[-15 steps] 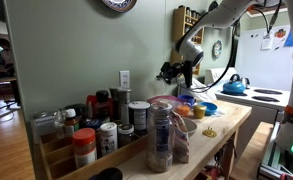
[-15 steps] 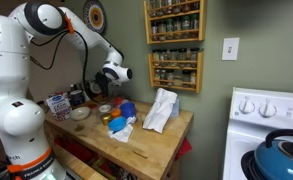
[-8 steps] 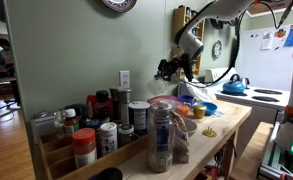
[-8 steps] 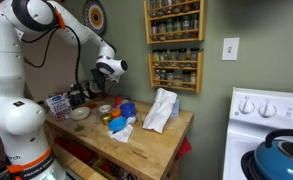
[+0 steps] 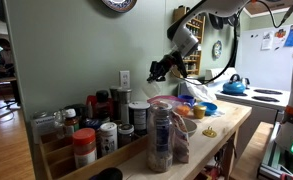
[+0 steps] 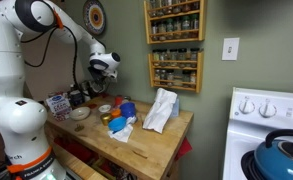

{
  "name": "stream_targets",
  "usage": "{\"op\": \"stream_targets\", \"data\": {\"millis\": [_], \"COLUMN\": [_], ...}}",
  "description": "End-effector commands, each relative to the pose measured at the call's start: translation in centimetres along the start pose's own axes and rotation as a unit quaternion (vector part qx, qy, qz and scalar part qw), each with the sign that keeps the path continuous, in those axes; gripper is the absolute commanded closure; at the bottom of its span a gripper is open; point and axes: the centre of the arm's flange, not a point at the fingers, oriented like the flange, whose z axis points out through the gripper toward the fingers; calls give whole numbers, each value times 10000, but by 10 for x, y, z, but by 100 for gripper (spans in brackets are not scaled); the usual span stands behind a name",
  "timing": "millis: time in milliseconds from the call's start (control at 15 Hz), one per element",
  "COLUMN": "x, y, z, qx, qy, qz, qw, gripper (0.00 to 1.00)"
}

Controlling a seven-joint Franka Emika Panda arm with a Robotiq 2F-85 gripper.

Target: Pour the contents of the clear lunch box onto the white plate and then pour the contents of the white plate in the ceramic bowl on the left

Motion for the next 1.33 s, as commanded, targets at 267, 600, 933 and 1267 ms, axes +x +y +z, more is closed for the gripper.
{"op": "stream_targets", "data": {"millis": [267, 600, 933, 1267], "x": [22, 40, 56, 60], "y": [-49, -37, -28, -26], "z": [55, 86, 103, 132], "qx": [-2065, -3205, -3591, -3537], "qy": [-51, -37, -56, -253], "qz": [332, 220, -321, -643], "qw": [9779, 9470, 9327, 9328], "gripper": [97, 97, 97, 97]}}
